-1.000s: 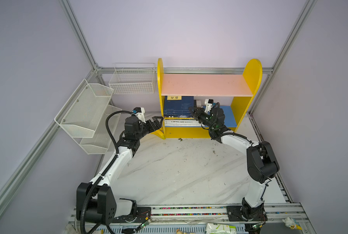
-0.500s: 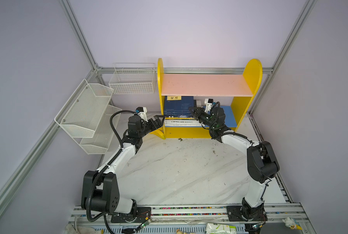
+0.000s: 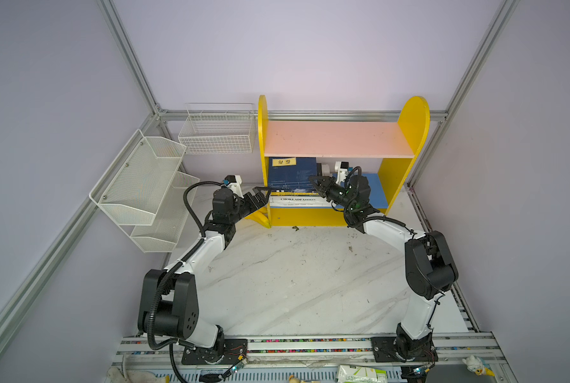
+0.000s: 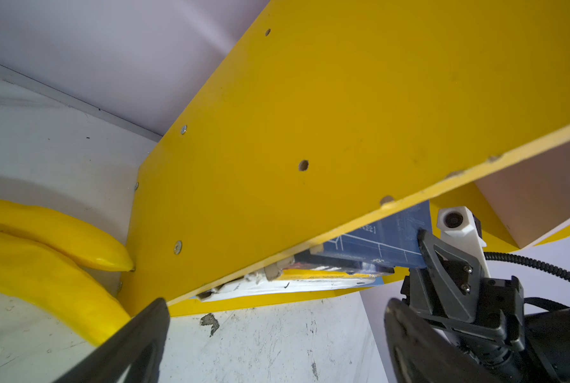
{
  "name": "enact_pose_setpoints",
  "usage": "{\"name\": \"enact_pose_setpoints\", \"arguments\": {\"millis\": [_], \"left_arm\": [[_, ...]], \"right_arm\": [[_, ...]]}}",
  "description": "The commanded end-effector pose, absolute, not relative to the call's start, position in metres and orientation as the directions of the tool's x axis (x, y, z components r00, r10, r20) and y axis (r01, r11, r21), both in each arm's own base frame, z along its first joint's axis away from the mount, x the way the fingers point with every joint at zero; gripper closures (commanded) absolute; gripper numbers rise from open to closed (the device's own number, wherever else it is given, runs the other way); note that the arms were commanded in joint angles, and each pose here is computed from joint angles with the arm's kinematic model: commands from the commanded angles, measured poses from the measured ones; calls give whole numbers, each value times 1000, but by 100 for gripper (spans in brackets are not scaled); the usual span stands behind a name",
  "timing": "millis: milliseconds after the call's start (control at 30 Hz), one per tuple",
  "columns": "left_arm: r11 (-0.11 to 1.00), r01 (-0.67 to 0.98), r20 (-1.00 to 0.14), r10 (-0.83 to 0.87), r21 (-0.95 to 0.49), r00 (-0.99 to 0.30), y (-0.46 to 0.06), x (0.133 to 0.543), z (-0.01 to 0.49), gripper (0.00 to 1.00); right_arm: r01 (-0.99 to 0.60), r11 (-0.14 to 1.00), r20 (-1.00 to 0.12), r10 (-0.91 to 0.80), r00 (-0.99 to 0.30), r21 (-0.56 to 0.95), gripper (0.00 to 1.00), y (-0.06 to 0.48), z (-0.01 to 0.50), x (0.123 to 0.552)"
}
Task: Stacking books/files
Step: Place the book on the bookshelf.
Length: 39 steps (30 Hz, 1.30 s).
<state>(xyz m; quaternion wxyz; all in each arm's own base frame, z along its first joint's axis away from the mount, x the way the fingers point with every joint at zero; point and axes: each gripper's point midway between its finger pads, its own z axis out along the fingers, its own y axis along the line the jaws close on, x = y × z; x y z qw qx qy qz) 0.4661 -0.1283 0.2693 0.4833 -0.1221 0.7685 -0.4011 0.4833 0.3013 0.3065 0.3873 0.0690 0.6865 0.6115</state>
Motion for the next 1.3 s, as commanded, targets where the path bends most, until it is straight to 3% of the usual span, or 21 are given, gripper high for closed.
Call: {"name": "enact_pose_setpoints", "arguments": {"millis": [0, 500, 867, 1133, 1267], "left_arm": [[621, 330, -702, -601, -711, -382, -129, 482, 342, 0], [634, 279, -689, -612, -721, -389, -139, 521, 323, 1], [736, 78, -690, -586, -673, -425, -127, 538, 274, 3], [768, -24, -668, -572, -640, -475, -121, 550, 236, 3], [766, -59, -654, -584, -641, -481, -117, 552, 223, 4]], "right_arm": [[-405, 207, -446, 564, -695, 891, 99, 305, 307, 480], [-367, 283, -463, 577, -672, 886, 99, 299, 298, 486], [-346, 313, -466, 575, -672, 885, 96, 298, 288, 489], [-346, 397, -523, 560, -643, 850, 86, 293, 298, 495], [-334, 439, -547, 580, -604, 834, 63, 283, 307, 498]]}}
